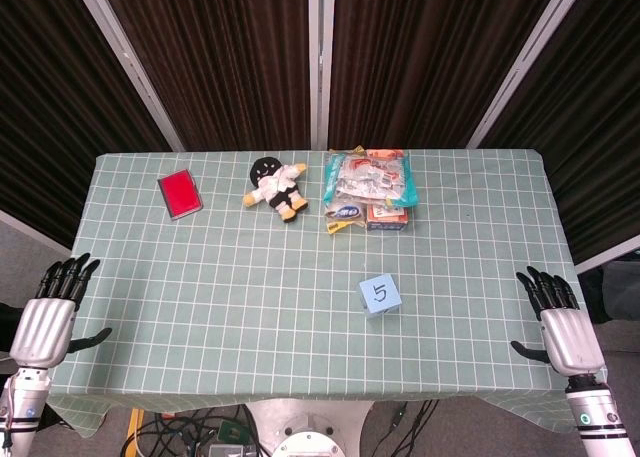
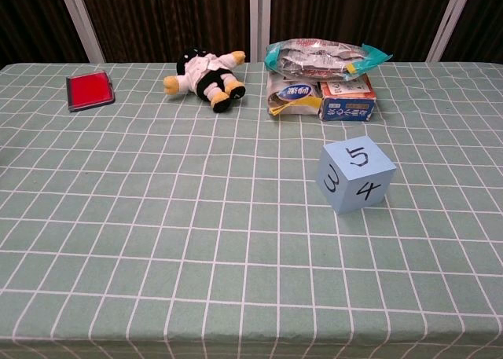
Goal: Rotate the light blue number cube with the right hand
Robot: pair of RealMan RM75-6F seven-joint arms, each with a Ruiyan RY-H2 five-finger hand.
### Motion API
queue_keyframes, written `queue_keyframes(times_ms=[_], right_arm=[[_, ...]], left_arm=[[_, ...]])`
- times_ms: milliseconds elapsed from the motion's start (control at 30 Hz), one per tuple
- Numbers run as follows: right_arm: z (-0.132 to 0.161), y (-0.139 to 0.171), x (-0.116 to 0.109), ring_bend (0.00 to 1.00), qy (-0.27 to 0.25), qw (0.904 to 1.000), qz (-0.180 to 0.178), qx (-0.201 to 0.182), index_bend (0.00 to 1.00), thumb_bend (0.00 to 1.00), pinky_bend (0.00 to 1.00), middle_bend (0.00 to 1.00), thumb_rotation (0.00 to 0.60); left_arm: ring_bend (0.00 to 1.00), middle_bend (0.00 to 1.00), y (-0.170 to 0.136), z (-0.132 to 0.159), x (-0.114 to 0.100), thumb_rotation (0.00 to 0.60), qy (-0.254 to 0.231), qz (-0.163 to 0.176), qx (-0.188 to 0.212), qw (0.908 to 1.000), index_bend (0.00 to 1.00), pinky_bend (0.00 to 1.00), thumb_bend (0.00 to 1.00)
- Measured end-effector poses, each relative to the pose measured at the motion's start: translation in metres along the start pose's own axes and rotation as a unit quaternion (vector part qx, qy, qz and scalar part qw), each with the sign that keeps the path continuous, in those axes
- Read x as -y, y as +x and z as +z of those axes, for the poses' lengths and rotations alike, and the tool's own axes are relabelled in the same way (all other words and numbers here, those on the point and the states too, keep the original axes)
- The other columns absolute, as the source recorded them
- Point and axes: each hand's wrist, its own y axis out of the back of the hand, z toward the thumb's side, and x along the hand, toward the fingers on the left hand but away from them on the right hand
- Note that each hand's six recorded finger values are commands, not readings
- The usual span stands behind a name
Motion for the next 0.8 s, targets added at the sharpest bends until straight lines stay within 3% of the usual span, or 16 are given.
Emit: queue_keyframes(times_ms=[467, 500, 567, 667, 700, 733, 800], right_arm=[[0.004, -0.007, -0.005, 0.00, 0.011, 0.9999, 0.001, -0.012, 0.00, 0.00, 0.00, 0.00, 0.600], [0.006, -0.008, -0.005, 0.00, 0.011, 0.9998, 0.002, -0.014, 0.00, 0.03, 0.00, 0.00, 0.600], [0.010, -0.012, -0.005, 0.00, 0.012, 0.9996, 0.007, -0.024, 0.00, 0.18, 0.00, 0.00, 0.600], [0.016, -0.017, -0.006, 0.00, 0.016, 0.9990, 0.014, -0.040, 0.00, 0.63, 0.00, 0.00, 0.600], [0.018, -0.019, -0.005, 0.00, 0.018, 0.9987, 0.017, -0.044, 0.00, 0.84, 0.00, 0.00, 0.600], [0.021, -0.021, -0.005, 0.00, 0.019, 0.9984, 0.022, -0.050, 0.00, 0.96, 0.00, 0.00, 0.600], [0.026, -0.025, -0.004, 0.00, 0.020, 0.9975, 0.031, -0.059, 0.00, 1.00, 0.02, 0.01, 0.600]], left_arm=[[0.00, 0.00, 0.002, 0.001, 0.001, 0.600, 0.000, -0.004, 0.001, 1.0000, 0.04, 0.00, 0.00], [0.00, 0.00, 0.002, 0.001, 0.002, 0.600, 0.001, -0.005, 0.001, 1.0000, 0.04, 0.00, 0.00], [0.00, 0.00, 0.001, 0.002, 0.002, 0.600, 0.001, -0.006, 0.002, 1.0000, 0.04, 0.00, 0.00], [0.00, 0.00, 0.000, 0.001, 0.004, 0.600, 0.001, -0.007, 0.000, 1.0000, 0.04, 0.00, 0.00], [0.00, 0.00, 0.000, 0.001, 0.005, 0.600, 0.000, -0.007, 0.000, 1.0000, 0.04, 0.00, 0.00], [0.00, 0.00, 0.000, 0.001, 0.006, 0.600, -0.001, -0.008, -0.001, 1.0000, 0.04, 0.00, 0.00], [0.00, 0.00, 0.000, 0.002, 0.008, 0.600, -0.001, -0.009, 0.001, 1.0000, 0.04, 0.00, 0.00]])
